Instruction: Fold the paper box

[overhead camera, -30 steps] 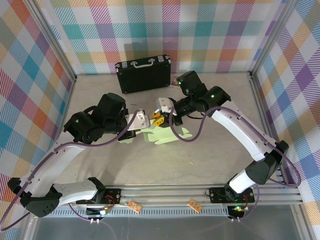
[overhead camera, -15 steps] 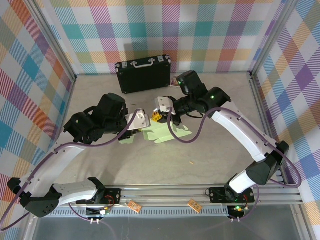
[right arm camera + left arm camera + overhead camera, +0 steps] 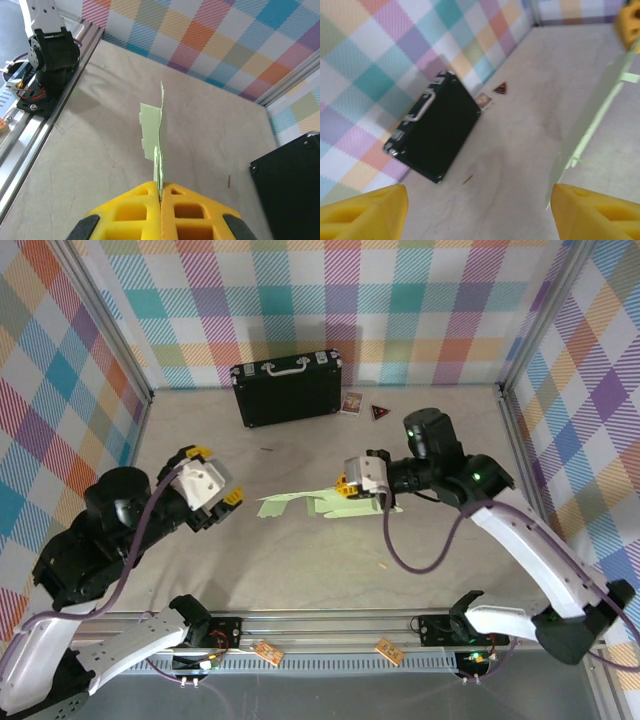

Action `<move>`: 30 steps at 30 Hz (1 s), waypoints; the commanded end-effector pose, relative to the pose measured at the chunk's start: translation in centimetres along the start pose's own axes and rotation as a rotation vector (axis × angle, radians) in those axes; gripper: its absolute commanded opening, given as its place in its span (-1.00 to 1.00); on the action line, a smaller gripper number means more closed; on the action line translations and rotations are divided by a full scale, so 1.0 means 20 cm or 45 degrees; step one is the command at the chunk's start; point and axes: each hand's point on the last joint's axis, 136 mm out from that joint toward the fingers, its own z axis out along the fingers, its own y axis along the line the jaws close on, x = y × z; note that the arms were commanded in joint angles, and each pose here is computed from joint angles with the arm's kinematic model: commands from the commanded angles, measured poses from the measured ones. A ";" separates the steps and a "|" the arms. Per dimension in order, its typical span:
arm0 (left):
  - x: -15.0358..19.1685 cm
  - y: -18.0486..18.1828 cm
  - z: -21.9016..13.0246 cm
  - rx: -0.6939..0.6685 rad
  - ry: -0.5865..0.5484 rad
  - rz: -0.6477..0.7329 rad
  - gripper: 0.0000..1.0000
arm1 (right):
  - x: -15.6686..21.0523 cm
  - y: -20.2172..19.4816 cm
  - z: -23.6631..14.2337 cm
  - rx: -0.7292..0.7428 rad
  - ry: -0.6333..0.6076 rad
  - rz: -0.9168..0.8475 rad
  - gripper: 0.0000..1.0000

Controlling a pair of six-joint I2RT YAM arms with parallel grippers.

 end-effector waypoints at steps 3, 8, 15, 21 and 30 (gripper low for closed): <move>0.21 -0.02 0.18 -0.034 0.225 0.086 0.42 | -0.14 0.11 -0.10 0.004 -0.193 -0.030 -1.00; 0.19 -0.22 0.18 0.200 0.062 0.199 0.32 | -0.18 0.22 -0.16 -0.018 -0.268 -0.027 -1.00; 0.19 -0.45 0.11 0.503 -0.031 0.193 0.25 | -0.23 0.27 -0.20 -0.050 -0.328 -0.029 -1.00; 0.12 -0.48 0.07 0.550 -0.141 0.180 0.22 | -0.20 0.25 -0.16 -0.051 -0.312 0.005 -1.00; 0.05 -0.59 0.08 0.732 -0.220 0.124 0.19 | -0.19 0.21 -0.12 -0.058 -0.319 0.054 -1.00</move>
